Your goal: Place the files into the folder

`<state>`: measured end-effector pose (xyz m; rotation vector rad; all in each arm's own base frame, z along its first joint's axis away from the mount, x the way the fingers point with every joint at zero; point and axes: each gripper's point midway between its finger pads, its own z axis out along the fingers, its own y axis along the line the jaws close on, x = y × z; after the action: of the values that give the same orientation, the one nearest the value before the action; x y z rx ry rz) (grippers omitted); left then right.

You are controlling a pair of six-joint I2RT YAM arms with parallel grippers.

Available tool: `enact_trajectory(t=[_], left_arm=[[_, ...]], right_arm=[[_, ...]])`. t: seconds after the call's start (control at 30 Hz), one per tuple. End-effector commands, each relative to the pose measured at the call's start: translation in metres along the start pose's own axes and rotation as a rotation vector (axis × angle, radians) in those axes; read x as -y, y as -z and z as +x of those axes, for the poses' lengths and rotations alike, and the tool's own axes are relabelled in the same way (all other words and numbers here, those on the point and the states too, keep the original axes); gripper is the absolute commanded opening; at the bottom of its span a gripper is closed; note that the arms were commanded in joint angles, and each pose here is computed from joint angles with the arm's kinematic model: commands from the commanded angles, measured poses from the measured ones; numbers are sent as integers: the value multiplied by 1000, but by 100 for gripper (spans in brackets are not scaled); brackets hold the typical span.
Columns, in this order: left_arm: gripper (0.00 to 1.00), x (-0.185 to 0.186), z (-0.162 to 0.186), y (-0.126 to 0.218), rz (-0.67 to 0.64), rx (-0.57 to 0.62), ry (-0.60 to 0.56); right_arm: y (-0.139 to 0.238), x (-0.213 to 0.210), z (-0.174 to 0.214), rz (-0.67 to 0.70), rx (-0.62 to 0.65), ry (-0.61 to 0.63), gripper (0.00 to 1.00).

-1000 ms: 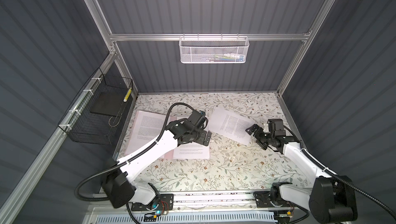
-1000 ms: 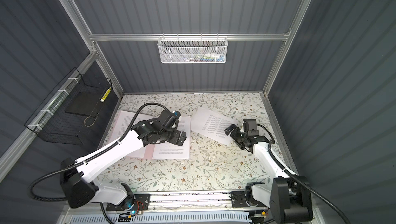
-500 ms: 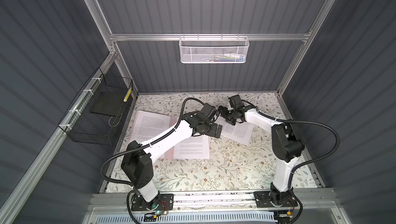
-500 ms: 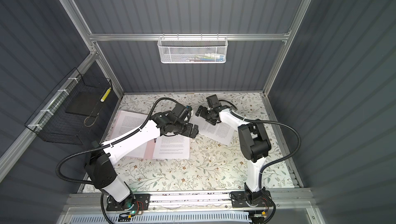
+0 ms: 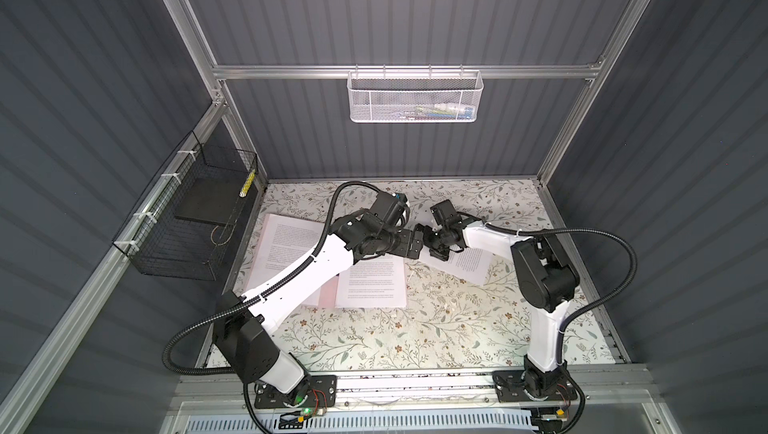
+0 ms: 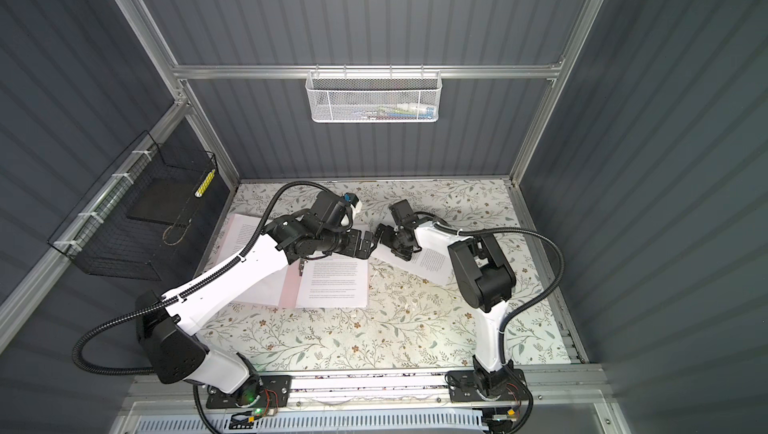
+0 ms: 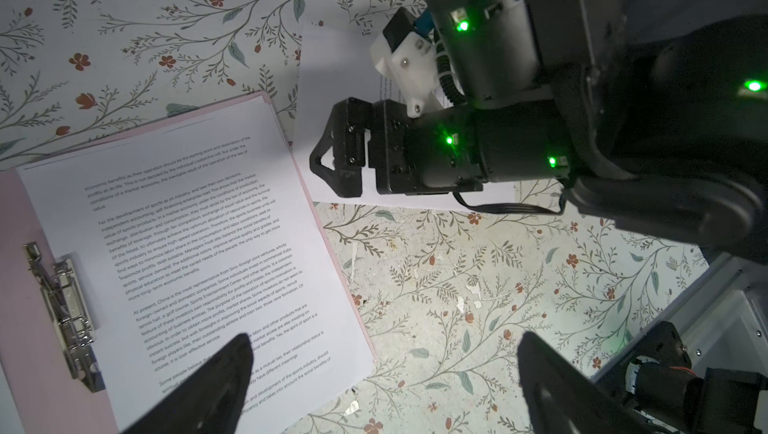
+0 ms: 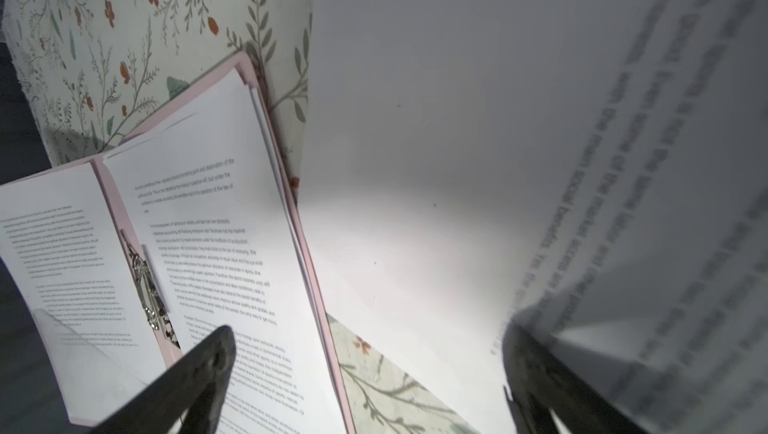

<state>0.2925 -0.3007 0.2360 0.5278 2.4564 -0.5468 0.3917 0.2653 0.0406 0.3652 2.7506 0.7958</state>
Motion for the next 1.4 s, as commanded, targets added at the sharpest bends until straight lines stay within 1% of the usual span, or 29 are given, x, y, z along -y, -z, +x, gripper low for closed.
enact_trajectory(t=[0.0,0.13,0.2,0.27,0.37,0.43,0.47,0.53,0.6,0.7,0.73,0.83,0.9,0.97,1.1,1.23,1.37], left_arm=[[100,13,-11,12,61,21,-36],[100,21,-9,5,101,-6,-55],[100,25,-4,-3,126,-39,-62],[100,32,7,-19,168,-97,-70],[100,43,27,-48,219,-181,-81],[99,55,39,-67,250,-230,-105],[99,63,45,-77,261,-256,-120],[99,80,55,-94,285,-299,-151],[99,94,65,-109,307,-336,-159],[99,112,79,-133,371,-383,-135],[99,116,83,-141,378,-399,-133],[99,126,94,-160,391,-438,-135],[99,128,99,-171,398,-454,-127],[99,127,104,-180,397,-468,-113],[99,116,116,-193,341,-496,-76],[99,91,121,-205,251,-505,32],[99,67,126,-209,198,-509,137]], right_arm=[[5,38,47,35,-108,-48,99],[37,66,95,-14,-168,-86,99],[56,81,113,-10,-153,-99,99],[75,95,129,-19,-137,-114,99],[106,99,131,-26,-61,-104,99],[128,96,119,-26,43,-101,99],[140,99,113,-16,99,-127,99],[155,119,113,33,141,-227,99],[163,142,120,69,158,-341,99],[172,177,135,137,178,-512,99],[177,185,136,154,203,-537,99],[197,215,141,274,321,-623,99],[202,219,140,254,361,-647,99],[198,220,141,223,366,-665,99],[191,232,152,267,341,-694,99],[178,235,152,272,306,-691,99],[168,233,135,279,321,-658,99]])
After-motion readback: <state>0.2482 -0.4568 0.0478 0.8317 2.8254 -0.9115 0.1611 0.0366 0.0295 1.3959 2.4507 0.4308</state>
